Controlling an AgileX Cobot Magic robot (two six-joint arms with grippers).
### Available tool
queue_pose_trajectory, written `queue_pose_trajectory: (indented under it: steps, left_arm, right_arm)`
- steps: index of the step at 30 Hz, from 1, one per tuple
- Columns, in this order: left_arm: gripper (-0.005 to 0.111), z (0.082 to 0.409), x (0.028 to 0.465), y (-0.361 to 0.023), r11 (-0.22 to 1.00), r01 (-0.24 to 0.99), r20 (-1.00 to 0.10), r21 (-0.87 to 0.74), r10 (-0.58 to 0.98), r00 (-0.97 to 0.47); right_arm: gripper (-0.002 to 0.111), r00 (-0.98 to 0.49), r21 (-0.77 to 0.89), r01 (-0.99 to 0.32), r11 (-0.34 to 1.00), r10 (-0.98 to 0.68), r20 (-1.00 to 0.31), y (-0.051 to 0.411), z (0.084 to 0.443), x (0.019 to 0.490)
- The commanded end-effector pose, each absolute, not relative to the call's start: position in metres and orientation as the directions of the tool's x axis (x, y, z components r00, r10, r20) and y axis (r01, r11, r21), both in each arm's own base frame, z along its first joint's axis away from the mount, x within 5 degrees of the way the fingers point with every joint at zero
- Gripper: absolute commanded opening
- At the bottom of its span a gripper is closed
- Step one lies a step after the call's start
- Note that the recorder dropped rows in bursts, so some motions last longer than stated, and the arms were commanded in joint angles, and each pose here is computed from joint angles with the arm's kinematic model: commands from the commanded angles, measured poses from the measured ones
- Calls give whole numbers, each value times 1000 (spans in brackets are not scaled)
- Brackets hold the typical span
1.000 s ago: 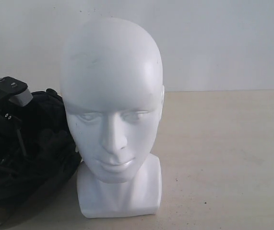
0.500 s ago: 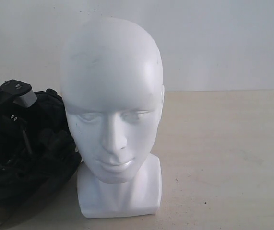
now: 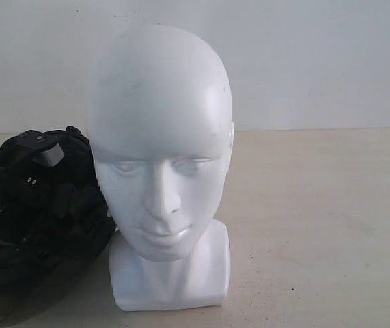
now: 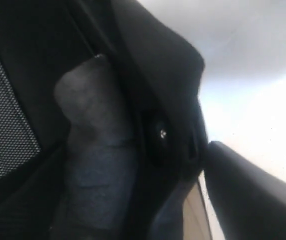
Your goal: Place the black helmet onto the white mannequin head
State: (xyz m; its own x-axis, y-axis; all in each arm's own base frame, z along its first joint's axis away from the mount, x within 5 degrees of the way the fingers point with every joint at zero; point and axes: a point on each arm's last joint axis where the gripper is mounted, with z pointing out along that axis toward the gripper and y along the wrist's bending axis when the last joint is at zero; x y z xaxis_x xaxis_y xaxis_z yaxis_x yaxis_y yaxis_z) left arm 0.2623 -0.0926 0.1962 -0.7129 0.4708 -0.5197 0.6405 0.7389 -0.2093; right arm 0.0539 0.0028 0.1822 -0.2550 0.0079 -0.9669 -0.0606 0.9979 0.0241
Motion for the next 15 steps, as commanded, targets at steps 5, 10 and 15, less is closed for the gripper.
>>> queue_pose_trajectory:
  steps: [5, 10, 15]
  left_arm:
    - [71, 197, 268, -94, 723, 674, -560, -150, 500, -661]
    - [71, 197, 270, -93, 734, 667, -569, -132, 494, -657]
    - [71, 197, 272, -92, 735, 670, -581, -102, 503, -640]
  right_arm:
    - [0, -245, 19, -59, 998, 4, -970, 3, 183, 54]
    - [0, -245, 19, -59, 998, 4, -970, 3, 183, 54]
    - [0, -245, 19, -59, 998, 4, -970, 3, 183, 54]
